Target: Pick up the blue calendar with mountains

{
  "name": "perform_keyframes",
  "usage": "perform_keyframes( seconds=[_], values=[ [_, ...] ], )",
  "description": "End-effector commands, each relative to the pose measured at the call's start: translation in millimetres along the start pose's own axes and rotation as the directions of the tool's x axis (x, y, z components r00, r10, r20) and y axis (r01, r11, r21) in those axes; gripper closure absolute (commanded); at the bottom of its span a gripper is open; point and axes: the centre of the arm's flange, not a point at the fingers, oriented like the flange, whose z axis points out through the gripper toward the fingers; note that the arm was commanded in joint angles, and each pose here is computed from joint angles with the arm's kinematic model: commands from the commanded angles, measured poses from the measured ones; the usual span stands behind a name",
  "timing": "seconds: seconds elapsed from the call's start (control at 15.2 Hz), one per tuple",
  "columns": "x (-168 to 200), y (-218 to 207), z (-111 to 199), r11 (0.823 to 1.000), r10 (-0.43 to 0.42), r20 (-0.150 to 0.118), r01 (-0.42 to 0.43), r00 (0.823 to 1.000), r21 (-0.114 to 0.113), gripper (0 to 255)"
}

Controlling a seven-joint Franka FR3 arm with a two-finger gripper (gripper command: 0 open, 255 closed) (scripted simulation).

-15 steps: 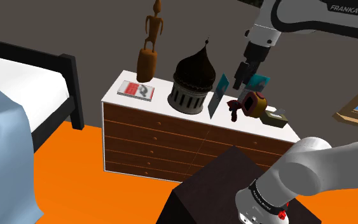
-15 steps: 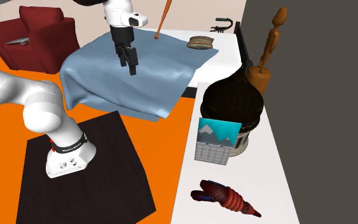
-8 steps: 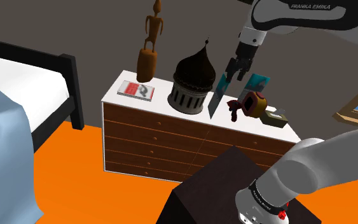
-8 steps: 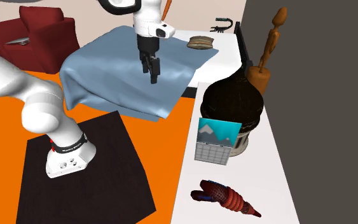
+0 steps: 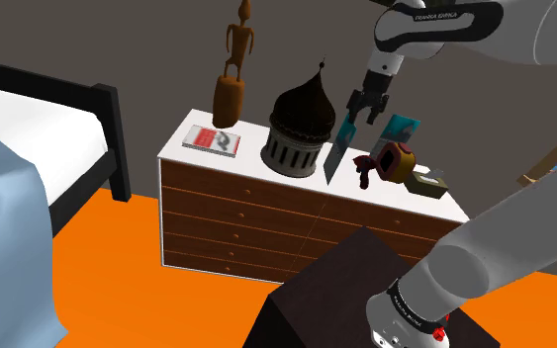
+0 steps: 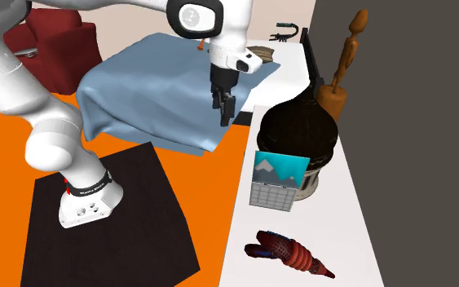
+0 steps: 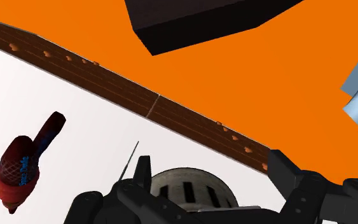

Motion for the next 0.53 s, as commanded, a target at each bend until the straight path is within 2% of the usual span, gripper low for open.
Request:
perform_keyframes(
  seconds=[0.0,0.46],
  values=[
    [19,20,6,0.999,0.045,0.007,-0.045,0.999,0.009,0],
    [73,99,29,0.979,0.197,0.035,-0.199,0.98,0.04,0]
  ],
)
